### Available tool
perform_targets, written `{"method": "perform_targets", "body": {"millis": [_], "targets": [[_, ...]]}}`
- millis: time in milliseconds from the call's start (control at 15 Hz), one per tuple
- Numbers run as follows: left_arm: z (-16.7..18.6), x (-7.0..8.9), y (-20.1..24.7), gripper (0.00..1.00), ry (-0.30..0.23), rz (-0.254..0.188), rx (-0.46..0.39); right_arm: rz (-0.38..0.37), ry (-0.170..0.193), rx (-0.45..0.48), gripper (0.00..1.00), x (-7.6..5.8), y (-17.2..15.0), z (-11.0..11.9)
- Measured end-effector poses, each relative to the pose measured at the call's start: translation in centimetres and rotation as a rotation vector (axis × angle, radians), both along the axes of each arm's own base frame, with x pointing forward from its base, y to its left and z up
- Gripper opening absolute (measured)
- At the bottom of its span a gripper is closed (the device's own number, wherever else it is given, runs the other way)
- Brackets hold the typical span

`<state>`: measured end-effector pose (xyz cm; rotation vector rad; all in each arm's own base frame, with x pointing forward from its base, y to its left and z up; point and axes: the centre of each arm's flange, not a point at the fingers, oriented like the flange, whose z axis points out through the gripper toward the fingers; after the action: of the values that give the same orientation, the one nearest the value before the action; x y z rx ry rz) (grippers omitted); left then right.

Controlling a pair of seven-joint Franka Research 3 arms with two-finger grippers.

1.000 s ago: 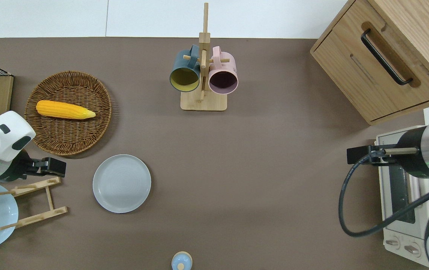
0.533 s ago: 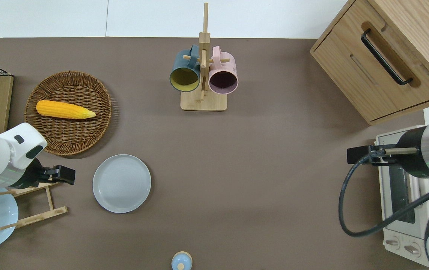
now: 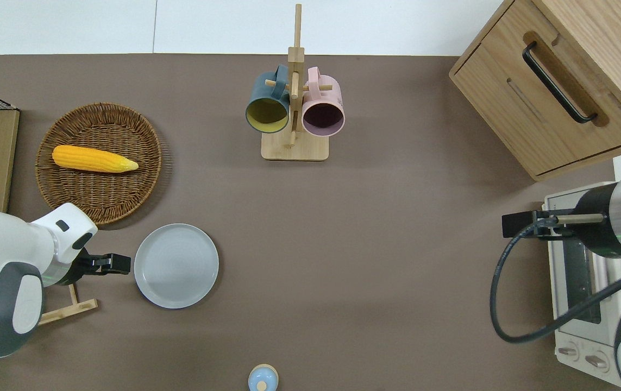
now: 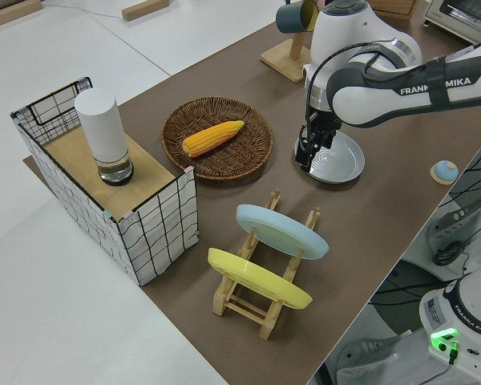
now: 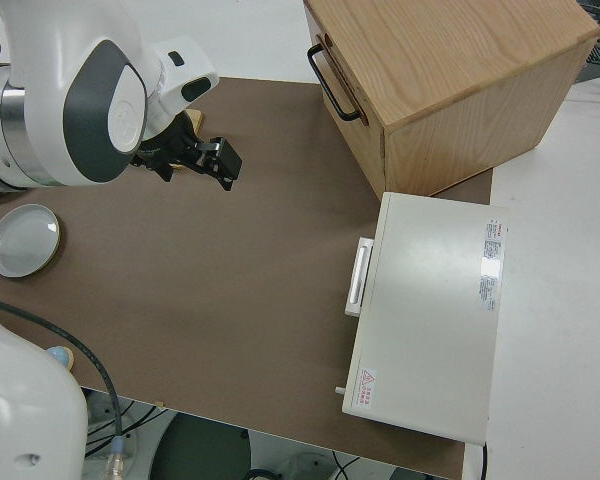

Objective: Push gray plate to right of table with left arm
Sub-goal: 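Move the left gripper down beside the gray plate's edge nearest the robot's left, then push the gray plate with the left gripper across the table toward the right arm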

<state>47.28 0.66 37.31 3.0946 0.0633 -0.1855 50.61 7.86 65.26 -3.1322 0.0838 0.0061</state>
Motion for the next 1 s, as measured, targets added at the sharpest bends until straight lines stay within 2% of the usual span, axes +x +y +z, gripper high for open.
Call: {"method": "perform_targets", "body": {"millis": [133, 267, 667, 733, 867, 1000], "targets": [[-2.7, -0.6, -0.1, 1.00, -0.024, 0.023, -0.018, 0.000, 0.000, 0.000, 1.00, 0.0, 0.0, 0.0], [-5.0, -1.3, -0.1, 0.99, -0.026, 0.030, -0.020, 0.000, 0.000, 0.000, 1.00, 0.0, 0.0, 0.0], [-6.6, -1.4, -0.2, 0.98, -0.015, 0.033, -0.019, 0.000, 0.000, 0.000, 1.00, 0.0, 0.0, 0.0], [-6.8, -1.4, -0.2, 0.96, -0.015, 0.033, -0.019, 0.000, 0.000, 0.000, 1.00, 0.0, 0.0, 0.0], [-7.0, -1.2, -0.3, 0.78, -0.021, 0.030, -0.018, 0.000, 0.000, 0.000, 1.00, 0.0, 0.0, 0.0], [-7.3, -1.2, -0.5, 0.74, -0.019, 0.035, -0.024, 0.000, 0.000, 0.000, 1.00, 0.0, 0.0, 0.0]]}}
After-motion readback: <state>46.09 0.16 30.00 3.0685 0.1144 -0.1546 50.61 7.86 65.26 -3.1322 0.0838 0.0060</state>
